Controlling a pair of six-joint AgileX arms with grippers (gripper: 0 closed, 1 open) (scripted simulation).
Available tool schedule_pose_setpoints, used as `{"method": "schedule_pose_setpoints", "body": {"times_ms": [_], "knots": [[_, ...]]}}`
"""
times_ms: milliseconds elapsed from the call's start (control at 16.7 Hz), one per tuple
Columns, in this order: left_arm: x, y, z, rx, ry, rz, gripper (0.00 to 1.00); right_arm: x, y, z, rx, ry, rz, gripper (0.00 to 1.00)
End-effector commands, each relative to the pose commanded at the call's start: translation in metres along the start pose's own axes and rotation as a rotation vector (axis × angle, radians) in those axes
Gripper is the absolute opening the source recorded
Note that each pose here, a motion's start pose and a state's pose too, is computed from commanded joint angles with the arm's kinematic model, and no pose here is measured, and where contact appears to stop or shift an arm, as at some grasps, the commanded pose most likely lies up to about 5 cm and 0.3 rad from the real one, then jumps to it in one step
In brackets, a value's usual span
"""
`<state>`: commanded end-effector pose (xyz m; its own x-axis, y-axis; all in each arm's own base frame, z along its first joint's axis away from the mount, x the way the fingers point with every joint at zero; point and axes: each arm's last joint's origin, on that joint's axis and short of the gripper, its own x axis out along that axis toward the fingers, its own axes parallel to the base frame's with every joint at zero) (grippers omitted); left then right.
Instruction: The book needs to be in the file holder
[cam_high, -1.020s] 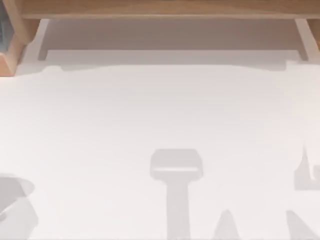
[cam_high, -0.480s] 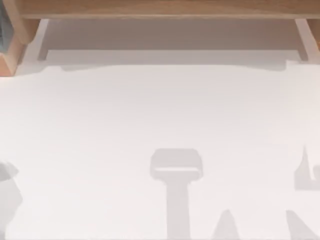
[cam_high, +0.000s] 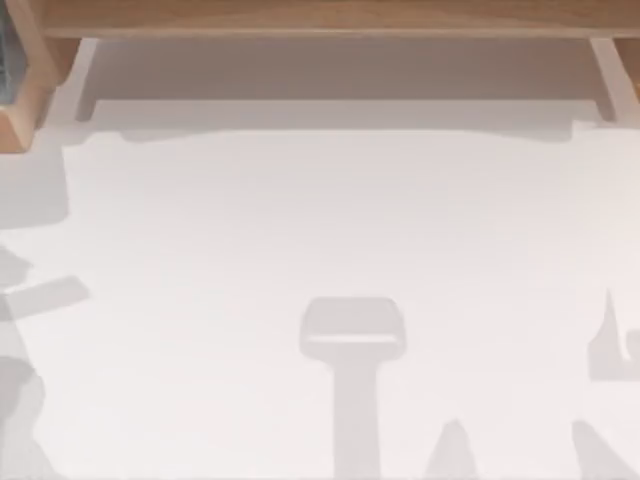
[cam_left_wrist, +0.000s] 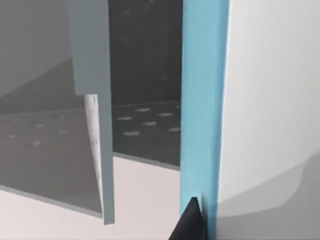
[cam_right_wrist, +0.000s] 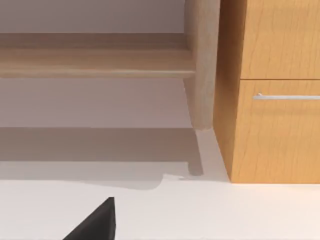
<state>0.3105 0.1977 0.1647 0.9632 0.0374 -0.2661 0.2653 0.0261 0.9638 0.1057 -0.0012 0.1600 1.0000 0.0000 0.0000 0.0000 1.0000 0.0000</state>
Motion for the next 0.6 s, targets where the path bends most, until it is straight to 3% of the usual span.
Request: {"method": "schedule_pose_setpoints", "body": {"times_ms": [600], "knots": [[0.038,-0.003,0.022,0.028,-0.072,0.002,0.0,0.0,0.0,0.0,0.0,0.0,0.0,1.0]]}}
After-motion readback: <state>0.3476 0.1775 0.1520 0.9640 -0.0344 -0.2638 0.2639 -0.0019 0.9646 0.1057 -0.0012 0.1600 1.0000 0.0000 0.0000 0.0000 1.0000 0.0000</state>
